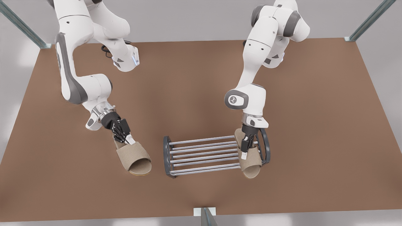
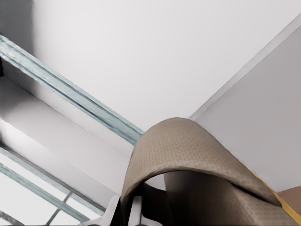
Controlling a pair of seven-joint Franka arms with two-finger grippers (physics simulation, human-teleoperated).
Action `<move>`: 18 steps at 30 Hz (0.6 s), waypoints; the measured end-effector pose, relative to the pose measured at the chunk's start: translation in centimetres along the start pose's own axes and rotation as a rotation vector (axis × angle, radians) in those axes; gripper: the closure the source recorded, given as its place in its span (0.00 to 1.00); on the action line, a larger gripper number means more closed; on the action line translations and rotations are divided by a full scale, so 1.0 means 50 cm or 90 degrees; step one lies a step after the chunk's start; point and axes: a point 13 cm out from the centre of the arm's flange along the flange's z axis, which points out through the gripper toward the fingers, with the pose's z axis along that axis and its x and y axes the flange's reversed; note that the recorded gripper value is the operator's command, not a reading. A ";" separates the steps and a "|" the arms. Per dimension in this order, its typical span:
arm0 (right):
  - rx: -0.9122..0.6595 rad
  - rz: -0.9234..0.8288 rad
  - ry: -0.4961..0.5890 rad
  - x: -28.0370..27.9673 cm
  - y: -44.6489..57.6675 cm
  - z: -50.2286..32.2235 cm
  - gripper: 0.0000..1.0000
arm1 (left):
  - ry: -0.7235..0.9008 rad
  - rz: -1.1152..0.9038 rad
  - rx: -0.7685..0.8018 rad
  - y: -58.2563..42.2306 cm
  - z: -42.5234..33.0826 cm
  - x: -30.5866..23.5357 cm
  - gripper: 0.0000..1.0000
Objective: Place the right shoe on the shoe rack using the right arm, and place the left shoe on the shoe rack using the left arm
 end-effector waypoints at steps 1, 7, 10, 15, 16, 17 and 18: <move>-0.007 0.022 0.000 0.021 0.039 0.026 0.79 | -0.002 -0.007 -0.001 0.003 0.001 0.000 0.00; 0.010 0.158 0.001 0.125 0.104 0.090 0.79 | 0.000 -0.022 -0.026 0.049 -0.009 0.035 0.00; 0.014 0.208 -0.004 0.143 0.115 0.109 0.79 | 0.026 -0.033 -0.039 0.057 -0.113 0.091 0.00; 0.000 0.278 0.001 0.185 0.158 0.169 0.79 | 0.058 -0.158 0.024 -0.047 -0.380 -0.057 0.00; -0.001 0.289 0.003 0.193 0.170 0.177 0.79 | 0.049 -0.187 0.046 -0.073 -0.403 -0.124 0.00; -0.001 0.299 0.005 0.203 0.180 0.183 0.79 | 0.041 -0.206 0.061 -0.090 -0.409 -0.183 0.00; -0.001 0.309 0.007 0.213 0.188 0.188 0.79 | 0.038 -0.216 0.070 -0.091 -0.401 -0.236 0.00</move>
